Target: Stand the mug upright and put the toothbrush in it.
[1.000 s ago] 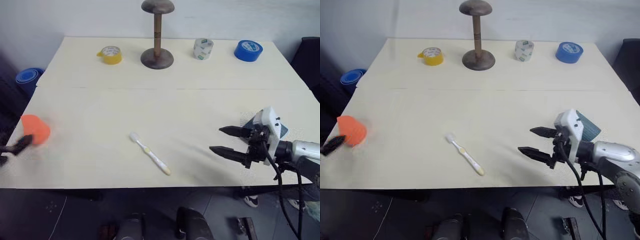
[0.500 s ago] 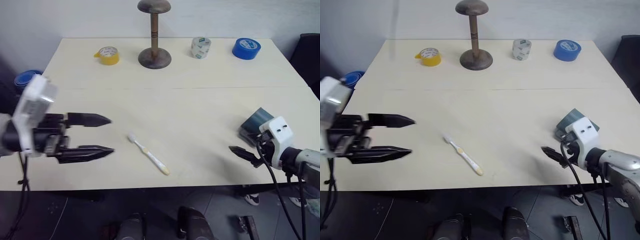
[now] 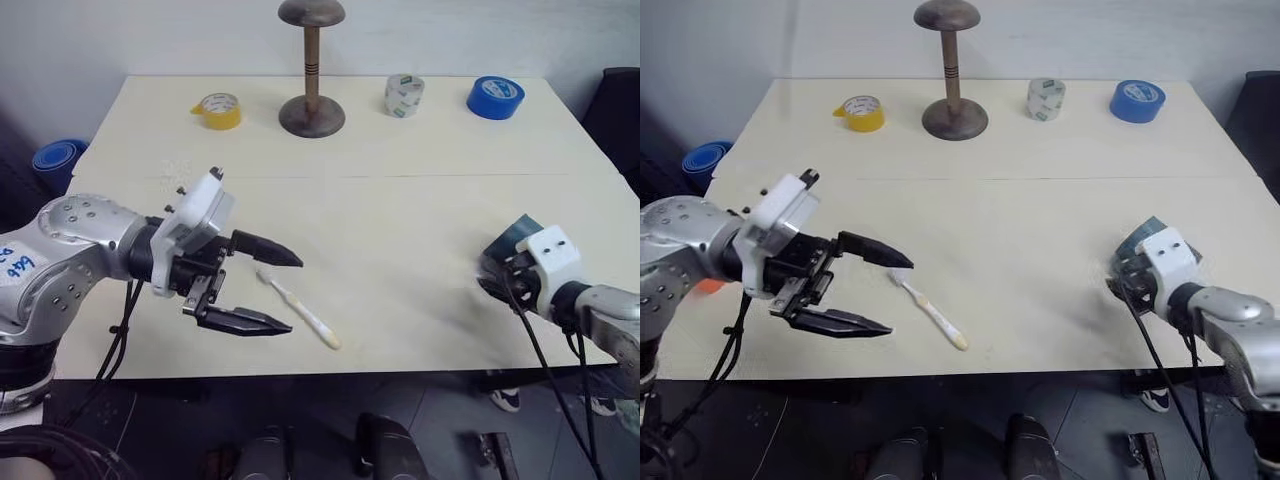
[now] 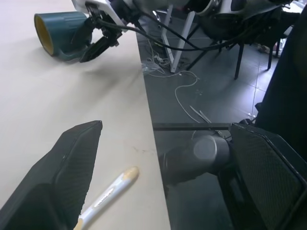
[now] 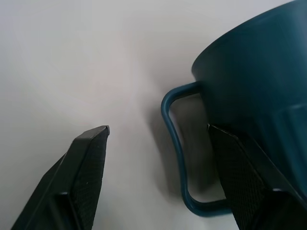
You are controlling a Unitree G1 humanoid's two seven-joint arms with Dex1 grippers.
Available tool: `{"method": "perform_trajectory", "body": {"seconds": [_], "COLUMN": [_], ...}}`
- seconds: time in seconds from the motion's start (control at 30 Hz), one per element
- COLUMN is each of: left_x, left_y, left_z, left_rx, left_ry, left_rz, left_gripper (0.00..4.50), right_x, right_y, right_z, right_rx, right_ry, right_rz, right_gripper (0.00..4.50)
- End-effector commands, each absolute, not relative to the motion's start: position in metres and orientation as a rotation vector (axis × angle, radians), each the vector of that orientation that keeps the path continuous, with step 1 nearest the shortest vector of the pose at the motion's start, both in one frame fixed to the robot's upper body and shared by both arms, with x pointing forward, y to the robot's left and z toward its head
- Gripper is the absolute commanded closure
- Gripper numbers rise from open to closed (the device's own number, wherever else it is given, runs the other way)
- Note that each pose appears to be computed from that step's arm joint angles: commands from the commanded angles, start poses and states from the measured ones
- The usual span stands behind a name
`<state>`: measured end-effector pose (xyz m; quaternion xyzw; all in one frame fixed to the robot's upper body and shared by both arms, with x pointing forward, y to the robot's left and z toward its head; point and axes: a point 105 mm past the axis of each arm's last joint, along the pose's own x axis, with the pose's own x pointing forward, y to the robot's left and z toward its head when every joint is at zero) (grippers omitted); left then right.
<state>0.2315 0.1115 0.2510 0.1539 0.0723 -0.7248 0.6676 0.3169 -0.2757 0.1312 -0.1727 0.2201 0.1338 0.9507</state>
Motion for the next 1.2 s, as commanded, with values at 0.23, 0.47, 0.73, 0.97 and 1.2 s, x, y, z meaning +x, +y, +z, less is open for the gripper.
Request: {"method": "perform_trajectory", "body": {"seconds": [0.23, 0.47, 0.73, 0.97, 1.2], "left_x": [0.235, 0.238, 0.244, 0.244, 0.248], "left_y": [0.114, 0.119, 0.147, 0.161, 0.166], "left_z": [0.258, 0.256, 0.265, 0.27, 0.281], "left_rx": [0.375, 0.369, 0.303, 0.303, 0.34], "left_ry": [0.126, 0.13, 0.13, 0.143, 0.151], "left_rz": [-1.596, -1.552, -1.384, -1.306, -1.283], "left_gripper": [0.0, 0.0, 0.0, 0.0, 0.0], "right_x": [0.329, 0.336, 0.322, 0.331, 0.35], "right_y": [-0.287, -0.259, -0.115, -0.056, -0.019], "right_z": [0.121, 0.141, 0.215, 0.201, 0.169], "right_rx": [-0.361, -0.356, 0.13, 0.336, 0.415], "right_ry": [0.479, 0.38, -0.096, -0.222, -0.208], "right_rz": [0.275, 0.386, 0.845, 0.912, 0.924], "right_gripper": [3.37, 4.47, 4.47, 4.47, 4.47]}}
